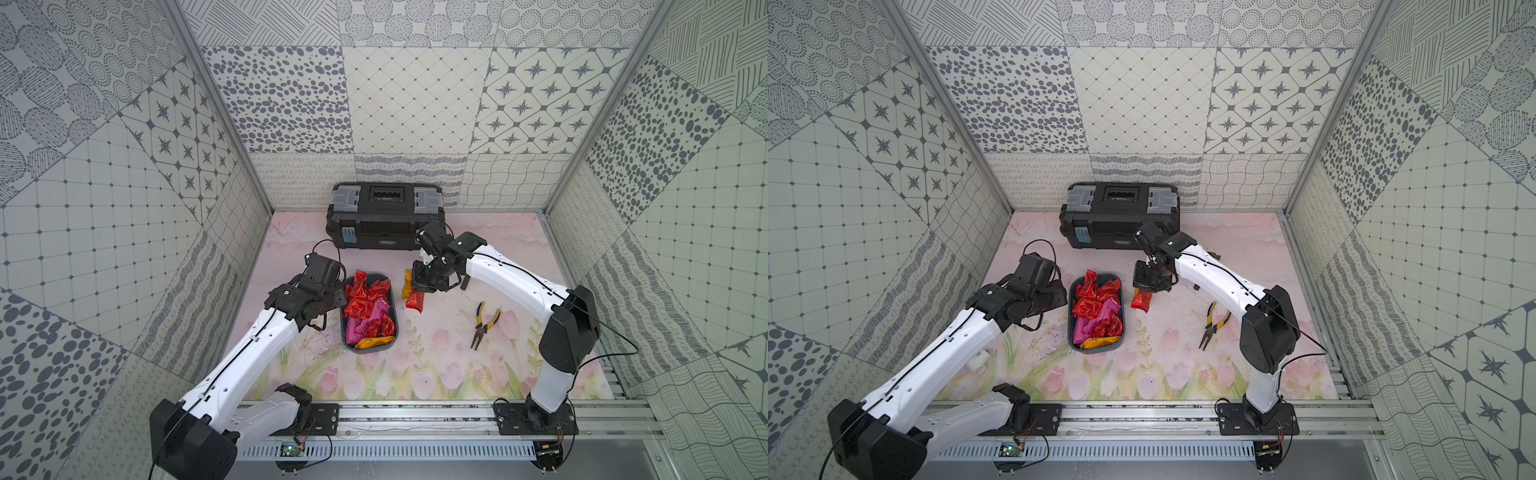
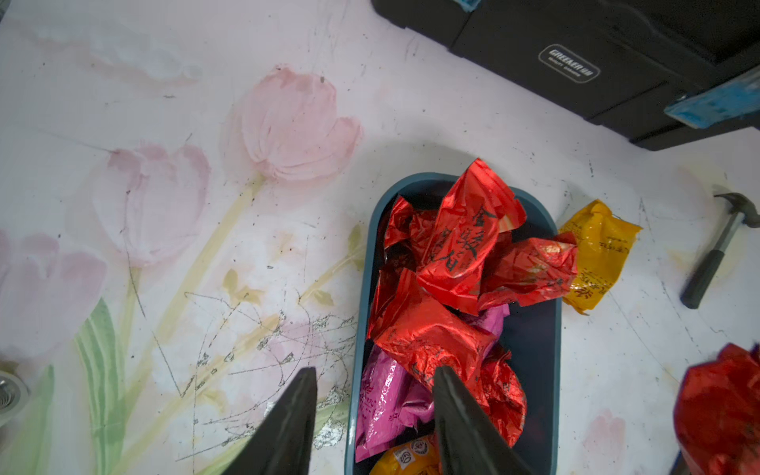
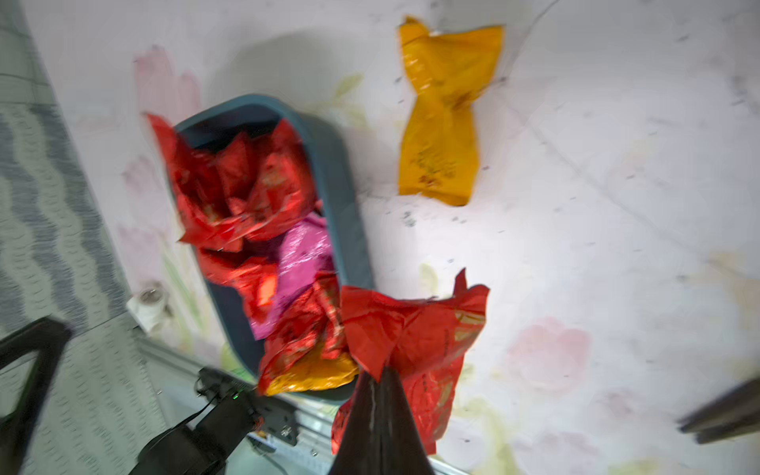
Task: Take the tea bags out of the storage box
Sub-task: Place the tea bag at the center of the board.
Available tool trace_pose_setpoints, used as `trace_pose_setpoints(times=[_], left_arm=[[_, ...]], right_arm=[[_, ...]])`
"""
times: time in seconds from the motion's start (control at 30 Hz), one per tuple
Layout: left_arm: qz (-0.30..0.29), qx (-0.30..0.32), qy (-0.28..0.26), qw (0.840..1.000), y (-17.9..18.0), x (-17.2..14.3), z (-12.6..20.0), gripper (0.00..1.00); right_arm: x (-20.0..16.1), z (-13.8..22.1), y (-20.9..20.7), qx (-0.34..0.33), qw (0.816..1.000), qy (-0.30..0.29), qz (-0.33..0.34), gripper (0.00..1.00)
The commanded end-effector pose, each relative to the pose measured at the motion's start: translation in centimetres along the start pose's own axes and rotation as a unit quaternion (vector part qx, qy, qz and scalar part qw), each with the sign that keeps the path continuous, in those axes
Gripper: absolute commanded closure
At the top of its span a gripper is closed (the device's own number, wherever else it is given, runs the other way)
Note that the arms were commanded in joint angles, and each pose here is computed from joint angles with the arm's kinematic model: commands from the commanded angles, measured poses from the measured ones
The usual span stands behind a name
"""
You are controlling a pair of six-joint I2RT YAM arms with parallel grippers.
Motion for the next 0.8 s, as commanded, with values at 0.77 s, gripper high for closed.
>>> trace_pose_setpoints(times=[0.77], left_arm=[[-0.101, -0.079, 0.09, 0.988, -3.0, 1.3, -3.0, 0.48]], right_arm=[[8.2, -6.1, -2.4, -0.074, 0.992, -0.028, 0.098, 0.67]])
Point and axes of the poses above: each gripper's point midway between its finger pads, its own z axis back along the fingers, its own y axis along the line the jaws close on, x = y × z, the point moved 7 cm from there along z, back along the fingers, and after that the axes turned 4 degrees about -z, right-handed, at the moved point
